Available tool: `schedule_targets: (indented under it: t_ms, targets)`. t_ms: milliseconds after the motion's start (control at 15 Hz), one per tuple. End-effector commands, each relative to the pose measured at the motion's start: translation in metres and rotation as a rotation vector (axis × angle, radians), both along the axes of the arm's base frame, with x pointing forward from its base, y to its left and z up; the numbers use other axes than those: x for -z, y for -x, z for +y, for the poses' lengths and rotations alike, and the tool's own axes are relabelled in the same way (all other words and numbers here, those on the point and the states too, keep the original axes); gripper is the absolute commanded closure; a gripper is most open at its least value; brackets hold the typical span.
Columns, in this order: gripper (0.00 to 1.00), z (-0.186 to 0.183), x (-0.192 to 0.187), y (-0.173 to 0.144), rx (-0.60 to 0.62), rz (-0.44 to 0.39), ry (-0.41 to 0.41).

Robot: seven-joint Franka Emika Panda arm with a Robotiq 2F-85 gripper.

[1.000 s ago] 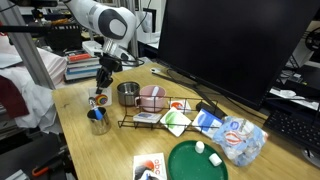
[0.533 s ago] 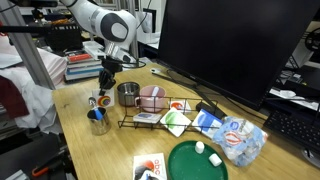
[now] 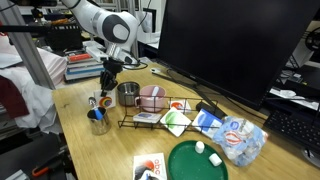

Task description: Move the book to the left

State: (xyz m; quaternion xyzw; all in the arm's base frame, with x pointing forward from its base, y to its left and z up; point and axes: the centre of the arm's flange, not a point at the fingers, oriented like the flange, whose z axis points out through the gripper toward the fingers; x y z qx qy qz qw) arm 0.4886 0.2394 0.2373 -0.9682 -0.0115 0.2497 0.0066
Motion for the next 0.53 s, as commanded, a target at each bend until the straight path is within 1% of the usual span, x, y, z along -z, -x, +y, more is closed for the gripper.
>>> schedule_targets:
  t_ms: [0,133,467]
  targets:
    - [0.59,-0.0011,-0.0028,-0.0028,-0.033,-0.007,0.004]
    - [0.47,-0.0015,-0.0031,-0.0023,-0.047,-0.005,0.014]
    - [0.11,-0.0021,-0.0038,-0.001,-0.069,-0.011,0.026]
